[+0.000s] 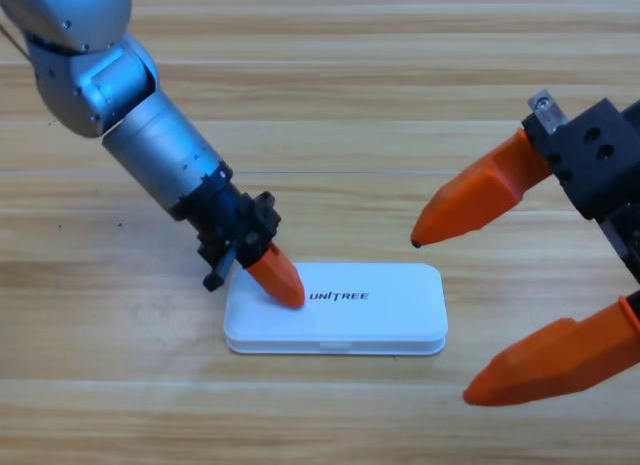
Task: Clean up eraser and pencils
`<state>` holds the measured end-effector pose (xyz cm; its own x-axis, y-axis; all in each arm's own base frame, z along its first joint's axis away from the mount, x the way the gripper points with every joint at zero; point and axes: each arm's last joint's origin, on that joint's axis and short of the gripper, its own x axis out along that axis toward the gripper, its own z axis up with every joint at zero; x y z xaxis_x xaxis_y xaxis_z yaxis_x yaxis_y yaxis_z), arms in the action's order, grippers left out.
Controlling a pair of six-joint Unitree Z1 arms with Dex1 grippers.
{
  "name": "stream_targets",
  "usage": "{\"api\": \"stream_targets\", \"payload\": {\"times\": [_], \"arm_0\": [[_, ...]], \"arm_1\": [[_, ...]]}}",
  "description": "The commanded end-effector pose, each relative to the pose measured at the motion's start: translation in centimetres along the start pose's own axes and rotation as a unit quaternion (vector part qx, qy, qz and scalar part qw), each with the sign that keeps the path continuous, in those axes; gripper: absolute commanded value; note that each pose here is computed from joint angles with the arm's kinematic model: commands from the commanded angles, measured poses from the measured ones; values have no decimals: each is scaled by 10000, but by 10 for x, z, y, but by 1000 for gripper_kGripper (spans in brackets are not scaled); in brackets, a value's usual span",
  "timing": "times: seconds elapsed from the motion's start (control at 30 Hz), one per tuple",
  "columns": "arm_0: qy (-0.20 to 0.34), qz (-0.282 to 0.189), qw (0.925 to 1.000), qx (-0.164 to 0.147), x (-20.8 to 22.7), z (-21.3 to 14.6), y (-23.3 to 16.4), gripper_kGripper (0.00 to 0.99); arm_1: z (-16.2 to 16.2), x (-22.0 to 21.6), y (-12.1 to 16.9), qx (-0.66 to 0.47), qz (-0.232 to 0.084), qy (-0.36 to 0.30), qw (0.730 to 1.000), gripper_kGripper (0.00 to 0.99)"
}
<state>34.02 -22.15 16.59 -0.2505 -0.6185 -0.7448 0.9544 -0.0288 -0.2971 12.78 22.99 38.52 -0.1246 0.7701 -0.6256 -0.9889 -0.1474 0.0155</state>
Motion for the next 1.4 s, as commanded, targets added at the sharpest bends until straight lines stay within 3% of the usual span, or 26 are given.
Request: {"api": "stream_targets", "payload": {"times": [0.03, 0.33, 0.53, 0.57, 0.63, 0.67, 0.8, 1.0, 1.4], "arm_0": [[283, -83, 9996, -14, 27, -6, -12, 0], [600, 391, 9974, 109, 29, -17, -25, 0], [620, 1379, 9870, 550, -41, 16, -71, 0], [545, 1492, 9853, 637, -57, 23, -83, 210], [289, 1826, 9803, 697, -88, 34, -112, 842], [111, 1967, 9779, 695, -101, 39, -130, 973], [-571, 2303, 9681, 801, -139, 53, -201, 990], [-1115, 2175, 9662, 825, -161, 41, -274, 990], [-1129, 2013, 9686, 921, -156, 29, -289, 990]], "arm_1": [[-3, 9, -13, 131, -13, -13, 9999, 917], [-3, 10, -14, 139, -6, -2, 9999, 917], [-4, 11, -14, 151, -3, 4, 9999, 917], [-4, 11, -15, 155, 0, 9, 9999, 917], [-4, 11, -15, 155, 0, 9, 9999, 917], [-4, 11, -15, 155, 0, 9, 9999, 917], [-4, 11, -15, 155, 0, 9, 9999, 917], [-4, 12, -15, 160, 3, 15, 9999, 917], [-4, 12, -16, 160, 3, 15, 9999, 917]]}}
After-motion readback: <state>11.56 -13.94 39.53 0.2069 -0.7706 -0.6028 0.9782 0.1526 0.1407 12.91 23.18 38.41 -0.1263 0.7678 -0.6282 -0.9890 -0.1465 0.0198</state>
